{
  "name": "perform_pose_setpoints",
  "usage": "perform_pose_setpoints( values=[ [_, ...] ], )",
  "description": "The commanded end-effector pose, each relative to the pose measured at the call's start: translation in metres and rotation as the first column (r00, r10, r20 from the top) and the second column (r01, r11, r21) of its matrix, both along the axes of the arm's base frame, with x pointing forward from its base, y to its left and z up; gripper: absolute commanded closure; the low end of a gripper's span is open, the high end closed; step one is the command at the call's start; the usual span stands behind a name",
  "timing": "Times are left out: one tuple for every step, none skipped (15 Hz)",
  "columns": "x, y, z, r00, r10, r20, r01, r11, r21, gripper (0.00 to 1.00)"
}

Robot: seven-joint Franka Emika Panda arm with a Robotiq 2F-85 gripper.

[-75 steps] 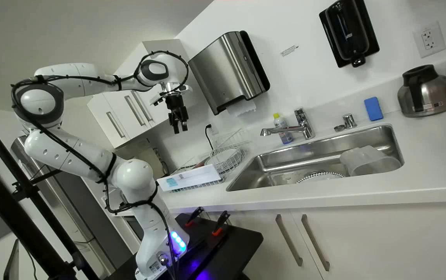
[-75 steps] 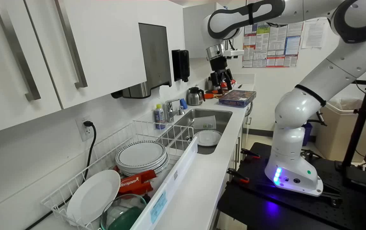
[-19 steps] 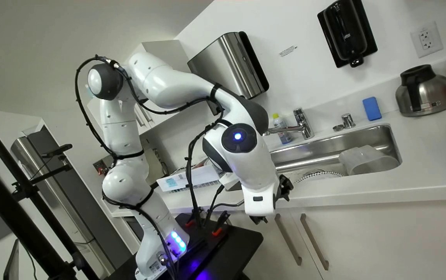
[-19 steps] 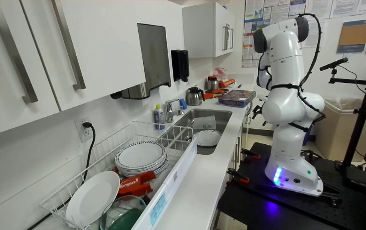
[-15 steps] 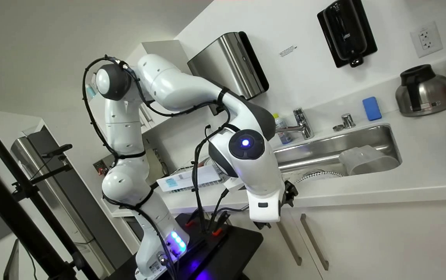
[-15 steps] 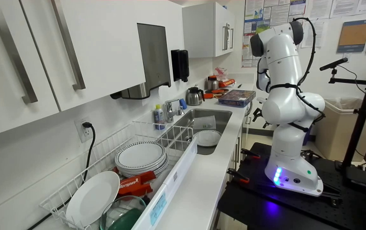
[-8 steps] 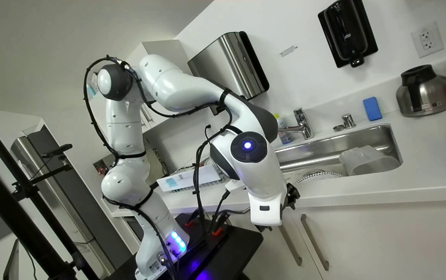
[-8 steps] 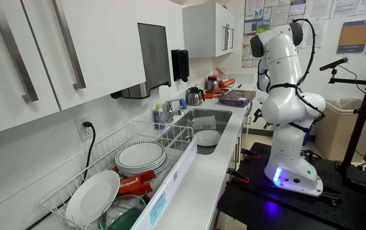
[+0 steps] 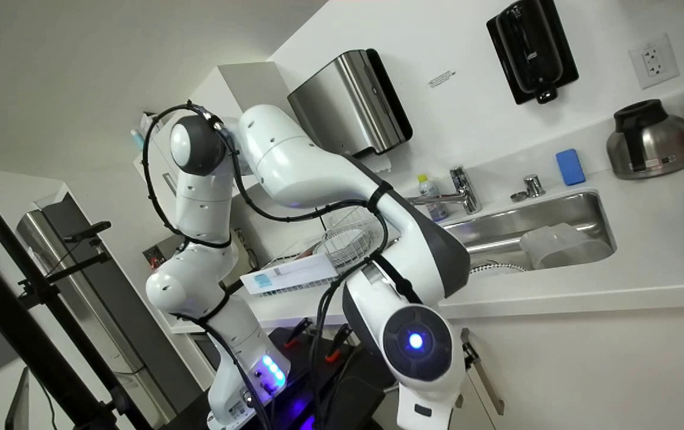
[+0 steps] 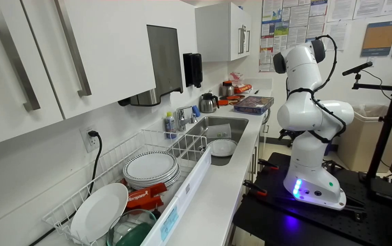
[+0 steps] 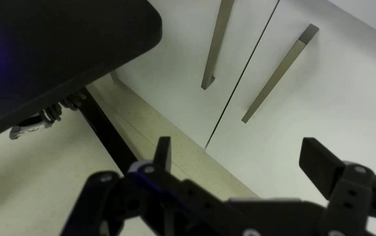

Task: Open the bottom cabinet to your right

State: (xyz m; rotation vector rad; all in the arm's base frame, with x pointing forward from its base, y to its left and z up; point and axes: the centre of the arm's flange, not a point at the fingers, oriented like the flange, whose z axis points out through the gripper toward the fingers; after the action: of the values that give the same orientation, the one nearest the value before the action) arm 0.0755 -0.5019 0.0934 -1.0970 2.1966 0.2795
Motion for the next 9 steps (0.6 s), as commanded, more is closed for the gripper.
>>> perform_pose_setpoints(
  values=[
    [0.002,-0.017,-0.06,0.995,-0.087,0.044,0.082,0.991,0.104,0.0],
    [0.003,-0.017,-0.078,0.993,-0.108,0.054,0.1,0.986,0.132,0.0],
    [0.003,-0.016,-0.092,0.99,-0.125,0.065,0.114,0.981,0.157,0.0],
    [0.006,-0.015,-0.107,0.987,-0.143,0.079,0.125,0.973,0.195,0.0],
    [0.008,-0.014,-0.118,0.983,-0.159,0.096,0.134,0.965,0.227,0.0],
    [0.012,-0.013,-0.128,0.977,-0.181,0.113,0.147,0.954,0.26,0.0],
    [0.016,-0.012,-0.137,0.968,-0.212,0.136,0.167,0.943,0.287,0.0],
    [0.02,-0.011,-0.142,0.959,-0.24,0.152,0.185,0.934,0.306,0.0],
    [0.026,-0.011,-0.143,0.95,-0.272,0.156,0.212,0.924,0.318,0.0]
  ],
)
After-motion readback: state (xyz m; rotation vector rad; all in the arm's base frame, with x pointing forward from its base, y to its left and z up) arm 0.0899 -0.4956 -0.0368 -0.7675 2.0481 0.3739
